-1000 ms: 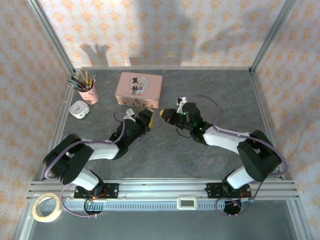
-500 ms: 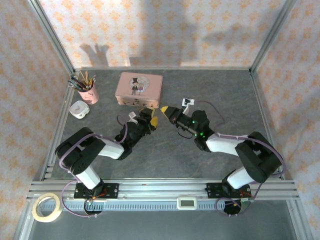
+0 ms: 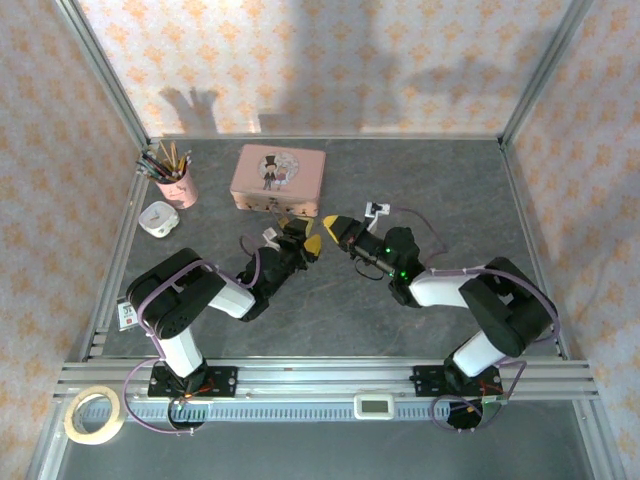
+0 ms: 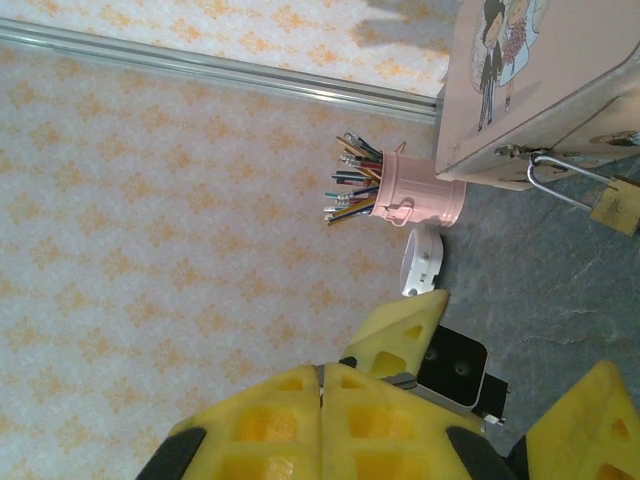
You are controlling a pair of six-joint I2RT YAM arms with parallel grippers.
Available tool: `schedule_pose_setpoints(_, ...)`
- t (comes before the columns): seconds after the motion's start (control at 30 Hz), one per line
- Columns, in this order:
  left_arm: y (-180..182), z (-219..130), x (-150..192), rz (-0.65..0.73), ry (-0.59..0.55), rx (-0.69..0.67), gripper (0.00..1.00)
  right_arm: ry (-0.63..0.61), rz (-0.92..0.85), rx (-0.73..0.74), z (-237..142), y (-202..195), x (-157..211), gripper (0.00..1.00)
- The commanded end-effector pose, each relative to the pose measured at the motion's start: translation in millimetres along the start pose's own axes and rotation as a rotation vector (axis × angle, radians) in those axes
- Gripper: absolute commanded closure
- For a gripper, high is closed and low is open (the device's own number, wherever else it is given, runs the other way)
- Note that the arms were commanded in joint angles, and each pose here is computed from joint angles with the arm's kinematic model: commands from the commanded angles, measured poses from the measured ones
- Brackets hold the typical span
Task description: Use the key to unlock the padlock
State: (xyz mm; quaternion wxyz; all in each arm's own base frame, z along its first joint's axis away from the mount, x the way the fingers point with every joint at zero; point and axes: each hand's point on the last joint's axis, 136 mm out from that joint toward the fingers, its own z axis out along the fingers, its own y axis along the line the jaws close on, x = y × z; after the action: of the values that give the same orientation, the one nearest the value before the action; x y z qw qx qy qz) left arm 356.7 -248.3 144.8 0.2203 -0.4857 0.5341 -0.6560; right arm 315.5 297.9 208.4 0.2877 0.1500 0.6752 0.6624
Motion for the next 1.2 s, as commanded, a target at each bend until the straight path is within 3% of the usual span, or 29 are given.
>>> schedule_pose_setpoints(0.0,-62,-5,24,-0.062,0.086,0.244,0.46,-0.004,0.027,-0.042,-1,2,0,1.00)
schedule_pose_setpoints(0.5,-67,-4,30,-0.054,0.118,0.268,0.57,0.015,0.102,-0.050,1,-13,5,1.00)
schedule_pose_setpoints(0.83,-56,-2,29,-0.057,0.126,0.253,0.84,0.012,0.097,-0.052,1,-11,4,1.00)
schedule_pose_setpoints(0.97,-53,-1,29,-0.053,0.136,0.252,1.00,0.014,0.089,-0.058,2,-7,4,1.00)
schedule_pose_setpoints(1.17,-52,-2,31,-0.011,0.141,0.250,1.00,0.024,0.037,-0.050,6,1,2,1.00)
